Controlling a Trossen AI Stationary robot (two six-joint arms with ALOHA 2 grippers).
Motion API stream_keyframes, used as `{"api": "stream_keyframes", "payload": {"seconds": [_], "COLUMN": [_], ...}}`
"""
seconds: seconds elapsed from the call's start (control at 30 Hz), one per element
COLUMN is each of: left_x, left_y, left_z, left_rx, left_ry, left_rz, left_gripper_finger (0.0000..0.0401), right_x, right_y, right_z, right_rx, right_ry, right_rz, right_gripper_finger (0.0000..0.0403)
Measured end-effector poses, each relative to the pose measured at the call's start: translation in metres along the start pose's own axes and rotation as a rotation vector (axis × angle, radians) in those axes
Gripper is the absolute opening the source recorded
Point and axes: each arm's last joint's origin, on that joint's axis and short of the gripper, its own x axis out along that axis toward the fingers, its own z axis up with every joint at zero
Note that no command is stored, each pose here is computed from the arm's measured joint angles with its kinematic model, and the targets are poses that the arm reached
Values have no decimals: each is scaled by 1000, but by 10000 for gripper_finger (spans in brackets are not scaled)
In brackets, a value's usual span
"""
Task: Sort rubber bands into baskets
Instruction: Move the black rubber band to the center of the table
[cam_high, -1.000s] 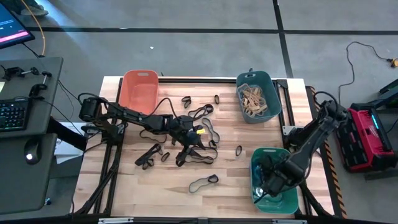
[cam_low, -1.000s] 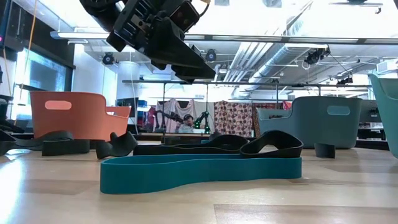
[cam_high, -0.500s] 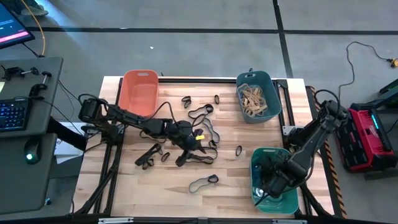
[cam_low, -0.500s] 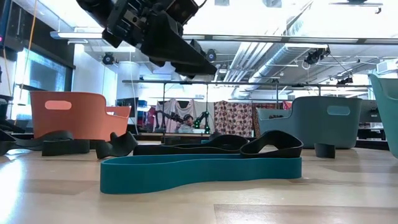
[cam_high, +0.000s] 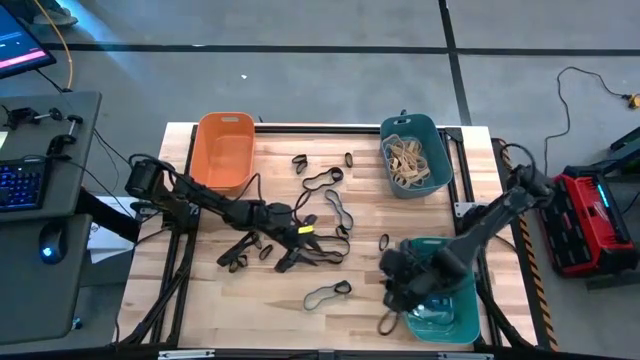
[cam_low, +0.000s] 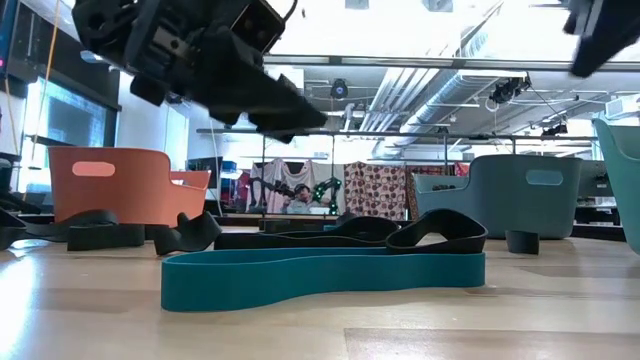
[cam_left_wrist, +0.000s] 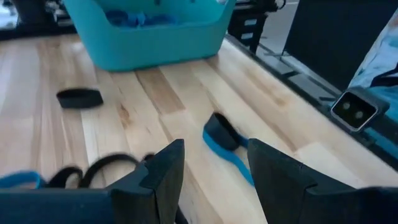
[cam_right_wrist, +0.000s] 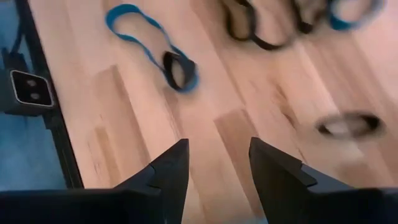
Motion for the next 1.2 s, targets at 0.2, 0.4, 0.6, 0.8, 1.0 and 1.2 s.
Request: {"api": "stream_keyframes", "payload": {"seconds": [0.2,0.4,0.6,0.8,1.0,1.2], "left_x": [-6,-32,-59,-70,-71,-70], "left_y": [-7,-21,-29,-34,-38,-42], "left_z": [-5,-2,-4,-9,-15,-17], "left_rx": [13,41,10,7,7,13], "left_ry": [8,-27,-65,-60,-35,-29], "left_rz": [25,67,100,125,156,162], "left_gripper_finger": [170,170,170,170,170,170], "right_x": [42,74,105,129,140,138], "right_y": [7,8,10,7,3,1], "right_z": [24,36,41,40,41,52], "right_rx": [-106,-172,-243,-227,-225,-236], "right_ry": [-10,-32,-21,55,88,82], "right_rz": [59,55,95,120,116,106], "right_gripper_finger": [158,157,144,120,94,14]}}
